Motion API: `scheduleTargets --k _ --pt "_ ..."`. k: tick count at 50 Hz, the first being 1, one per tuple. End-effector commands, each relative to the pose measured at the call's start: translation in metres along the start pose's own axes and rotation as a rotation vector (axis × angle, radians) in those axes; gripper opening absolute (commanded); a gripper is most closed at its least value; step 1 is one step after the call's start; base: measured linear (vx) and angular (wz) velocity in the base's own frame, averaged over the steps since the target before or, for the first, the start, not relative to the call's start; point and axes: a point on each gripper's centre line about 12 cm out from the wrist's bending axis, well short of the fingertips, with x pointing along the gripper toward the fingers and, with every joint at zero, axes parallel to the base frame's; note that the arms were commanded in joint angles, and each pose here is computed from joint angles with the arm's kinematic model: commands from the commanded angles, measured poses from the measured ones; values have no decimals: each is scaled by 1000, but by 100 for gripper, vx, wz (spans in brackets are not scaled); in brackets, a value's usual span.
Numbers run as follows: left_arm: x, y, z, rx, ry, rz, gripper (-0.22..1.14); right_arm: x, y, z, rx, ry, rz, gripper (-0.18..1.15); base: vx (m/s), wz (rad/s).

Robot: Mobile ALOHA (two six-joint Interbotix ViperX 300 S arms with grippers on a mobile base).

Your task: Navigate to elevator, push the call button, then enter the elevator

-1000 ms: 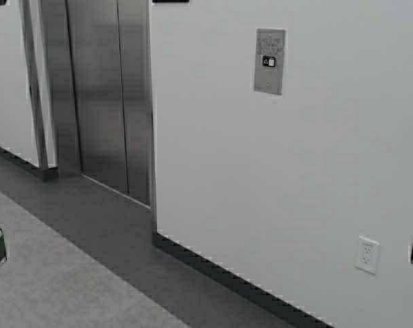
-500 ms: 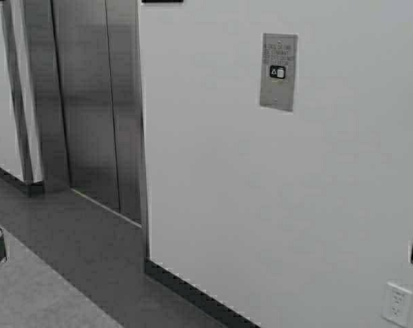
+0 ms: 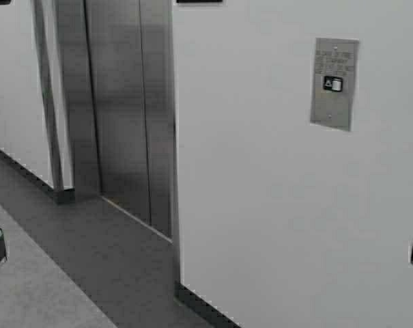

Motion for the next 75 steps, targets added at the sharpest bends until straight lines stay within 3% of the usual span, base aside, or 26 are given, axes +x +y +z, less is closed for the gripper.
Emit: scheduleTargets --k 1,29,42,59,66,75 --pt "1 -5 6 3 -23 -22 3 11 5 4 -44 56 39 5 35 15" --pt "-16 -10 24 -16 -113 -46 3 23 28 -11 -219 379 141 5 31 3" --pt "-16 -10 26 -25 -104 -42 3 21 33 -25 -372 612 151 6 25 2" --pt "-16 -9 31 -44 -118 -33 3 53 39 -52 -682 1011 74 6 15 4" --pt "-17 -9 31 -48 -114 -31 3 68 46 -69 -831 1065 -15 6 6 3" --pt "-20 -8 30 -48 -105 -28 3 79 44 -85 -884 1048 -113 6 2 3"
